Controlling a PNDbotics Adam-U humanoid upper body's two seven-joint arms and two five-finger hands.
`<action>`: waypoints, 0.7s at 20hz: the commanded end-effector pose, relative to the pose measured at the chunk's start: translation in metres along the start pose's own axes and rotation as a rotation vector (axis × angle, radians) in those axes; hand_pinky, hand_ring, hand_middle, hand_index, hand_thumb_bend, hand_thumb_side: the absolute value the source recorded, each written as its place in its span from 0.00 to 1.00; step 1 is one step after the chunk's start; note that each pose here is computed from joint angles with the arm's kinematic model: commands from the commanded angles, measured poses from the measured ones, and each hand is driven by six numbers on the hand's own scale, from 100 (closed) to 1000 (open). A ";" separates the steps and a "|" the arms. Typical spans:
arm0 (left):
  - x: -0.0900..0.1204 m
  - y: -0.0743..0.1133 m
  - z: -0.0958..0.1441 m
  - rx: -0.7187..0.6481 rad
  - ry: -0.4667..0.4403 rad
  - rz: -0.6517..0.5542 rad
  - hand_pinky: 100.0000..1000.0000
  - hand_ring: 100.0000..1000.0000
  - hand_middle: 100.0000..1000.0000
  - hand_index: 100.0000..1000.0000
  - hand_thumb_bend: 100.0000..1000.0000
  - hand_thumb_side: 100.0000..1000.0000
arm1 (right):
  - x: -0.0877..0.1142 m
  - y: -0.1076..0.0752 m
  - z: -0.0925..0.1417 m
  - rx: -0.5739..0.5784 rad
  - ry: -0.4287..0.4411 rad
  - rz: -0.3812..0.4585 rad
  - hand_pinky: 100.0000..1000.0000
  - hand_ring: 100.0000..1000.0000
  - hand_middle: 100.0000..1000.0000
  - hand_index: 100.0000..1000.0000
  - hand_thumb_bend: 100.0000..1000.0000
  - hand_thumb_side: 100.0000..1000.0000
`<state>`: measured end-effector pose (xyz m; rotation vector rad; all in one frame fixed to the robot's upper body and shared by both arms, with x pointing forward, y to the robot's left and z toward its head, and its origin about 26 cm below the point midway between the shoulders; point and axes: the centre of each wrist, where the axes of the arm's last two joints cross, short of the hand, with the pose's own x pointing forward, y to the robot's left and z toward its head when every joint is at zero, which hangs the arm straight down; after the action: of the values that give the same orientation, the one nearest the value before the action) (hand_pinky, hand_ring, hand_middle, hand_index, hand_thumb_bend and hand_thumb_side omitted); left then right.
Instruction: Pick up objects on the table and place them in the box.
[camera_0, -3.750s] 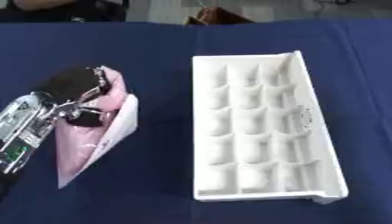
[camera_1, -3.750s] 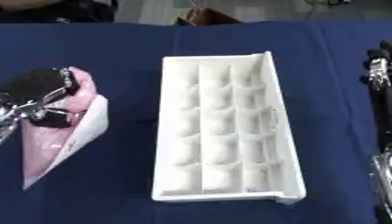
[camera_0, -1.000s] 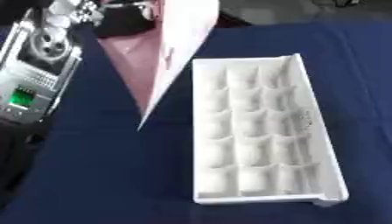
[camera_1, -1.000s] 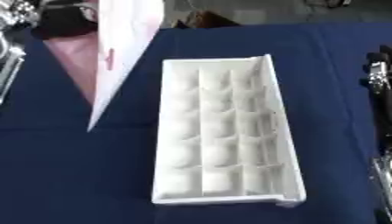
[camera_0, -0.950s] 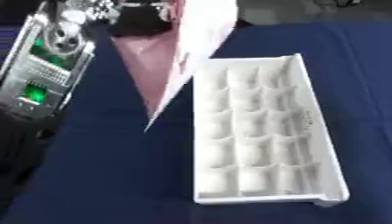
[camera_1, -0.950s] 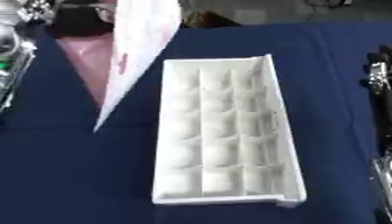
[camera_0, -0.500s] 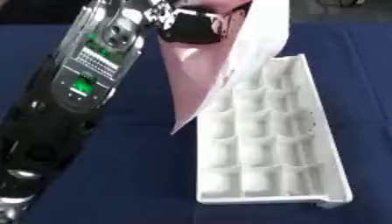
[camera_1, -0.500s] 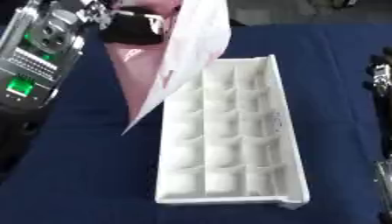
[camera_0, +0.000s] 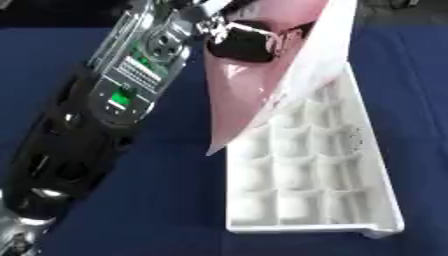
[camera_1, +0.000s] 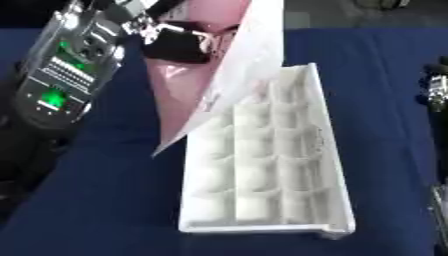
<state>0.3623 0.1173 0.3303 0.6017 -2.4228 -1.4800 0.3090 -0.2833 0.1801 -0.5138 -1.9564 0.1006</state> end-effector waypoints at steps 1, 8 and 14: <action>0.003 0.003 -0.008 -0.002 -0.026 -0.044 0.00 0.00 0.00 0.04 0.00 0.02 | 0.005 -0.002 -0.001 -0.003 -0.017 -0.002 0.78 0.83 0.82 0.94 0.00 0.85; -0.001 -0.014 -0.020 -0.065 -0.062 -0.117 0.00 0.00 0.00 0.05 0.00 0.06 | 0.005 -0.001 -0.002 -0.019 -0.018 -0.007 0.82 0.85 0.82 0.94 0.00 0.88; -0.002 -0.030 -0.028 -0.127 -0.102 -0.183 0.00 0.00 0.00 0.09 0.00 0.06 | 0.006 -0.001 -0.003 -0.043 -0.019 -0.005 0.92 0.87 0.82 0.94 0.00 0.89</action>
<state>0.3841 0.0873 0.3081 0.7204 -2.3558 -1.7392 0.3092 -0.2828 0.1802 -0.5276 -1.9562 0.0633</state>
